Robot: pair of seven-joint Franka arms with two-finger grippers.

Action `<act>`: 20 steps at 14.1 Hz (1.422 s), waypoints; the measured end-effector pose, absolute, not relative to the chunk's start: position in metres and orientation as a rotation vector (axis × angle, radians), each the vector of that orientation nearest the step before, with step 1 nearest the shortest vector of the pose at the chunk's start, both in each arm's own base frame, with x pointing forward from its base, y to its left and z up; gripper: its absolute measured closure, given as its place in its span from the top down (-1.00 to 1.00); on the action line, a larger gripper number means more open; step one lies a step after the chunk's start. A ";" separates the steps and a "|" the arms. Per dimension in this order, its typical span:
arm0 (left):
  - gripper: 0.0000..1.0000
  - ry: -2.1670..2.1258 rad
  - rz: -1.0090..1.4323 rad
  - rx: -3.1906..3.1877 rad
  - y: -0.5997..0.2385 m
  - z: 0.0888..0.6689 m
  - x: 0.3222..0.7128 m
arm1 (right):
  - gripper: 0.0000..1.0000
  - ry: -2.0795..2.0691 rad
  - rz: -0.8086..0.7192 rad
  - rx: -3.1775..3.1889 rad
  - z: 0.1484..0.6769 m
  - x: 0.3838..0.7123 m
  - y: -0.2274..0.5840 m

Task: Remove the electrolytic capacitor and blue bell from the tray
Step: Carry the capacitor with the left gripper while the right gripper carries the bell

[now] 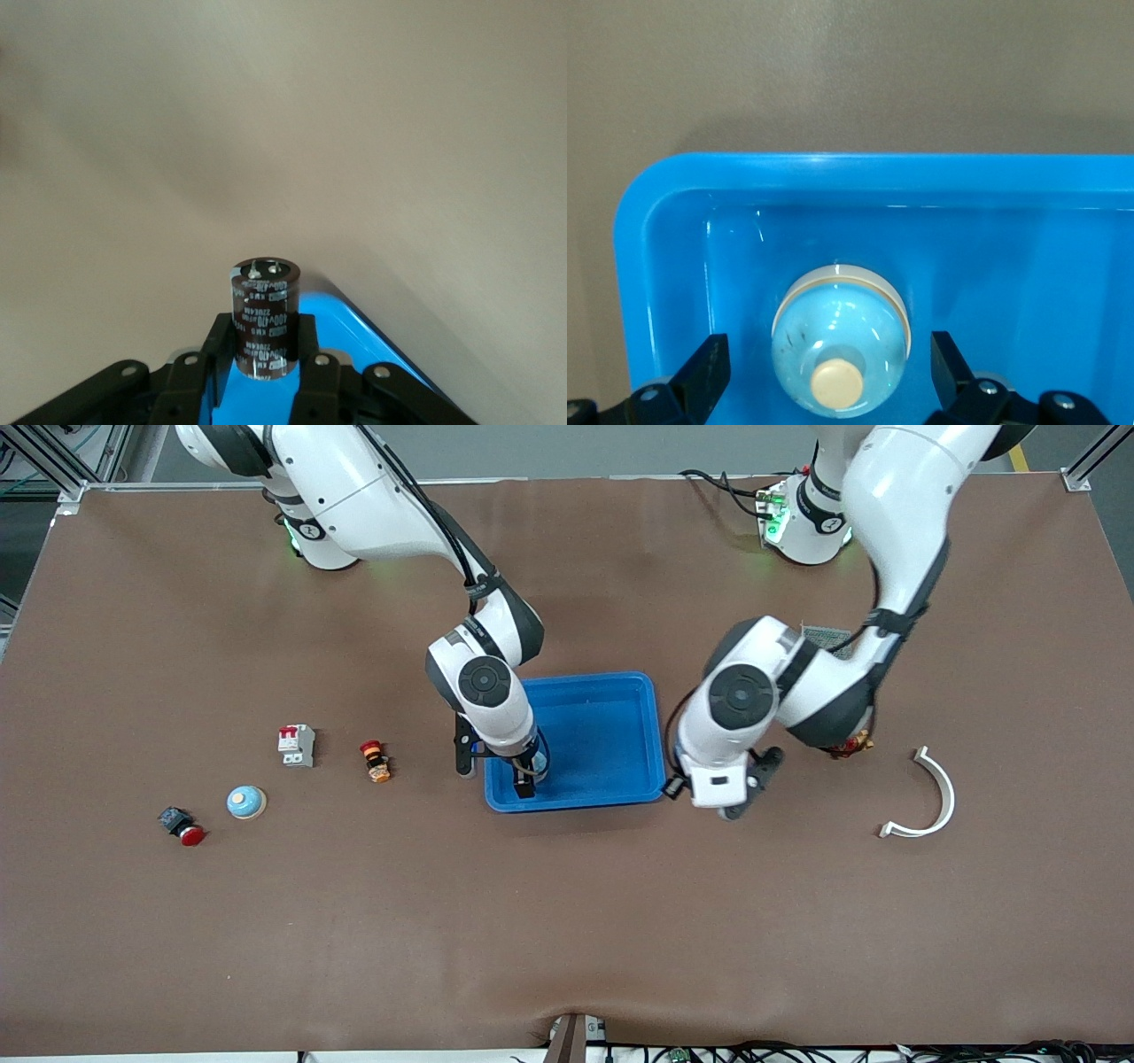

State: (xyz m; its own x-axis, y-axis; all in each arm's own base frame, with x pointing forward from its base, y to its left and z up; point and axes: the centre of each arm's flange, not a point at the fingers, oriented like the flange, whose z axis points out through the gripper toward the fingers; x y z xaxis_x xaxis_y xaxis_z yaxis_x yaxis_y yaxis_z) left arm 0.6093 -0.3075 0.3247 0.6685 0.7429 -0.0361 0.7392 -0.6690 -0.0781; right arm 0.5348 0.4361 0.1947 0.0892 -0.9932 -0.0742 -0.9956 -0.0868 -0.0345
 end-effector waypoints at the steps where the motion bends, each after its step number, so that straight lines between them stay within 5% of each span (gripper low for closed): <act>1: -0.34 -1.222 0.118 -2.817 -0.283 0.321 0.618 | 1.00 2.067 0.048 -2.264 0.195 0.534 0.437; 4: -0.34 -1.131 0.189 -2.823 -0.205 0.296 0.636 | 0.72 2.065 0.045 -2.270 0.193 0.533 0.438; 7: -0.34 -1.064 0.243 -2.809 -0.132 0.265 0.646 | 0.67 2.062 0.030 -2.286 0.187 0.533 0.436; 9: -0.34 -1.025 0.254 -2.770 -0.108 0.244 0.641 | 0.37 2.062 0.020 -2.295 0.182 0.533 0.435; 20: -0.34 -0.968 0.284 -2.714 -0.063 0.189 0.609 | 0.37 1.982 0.075 -2.551 0.238 0.578 0.410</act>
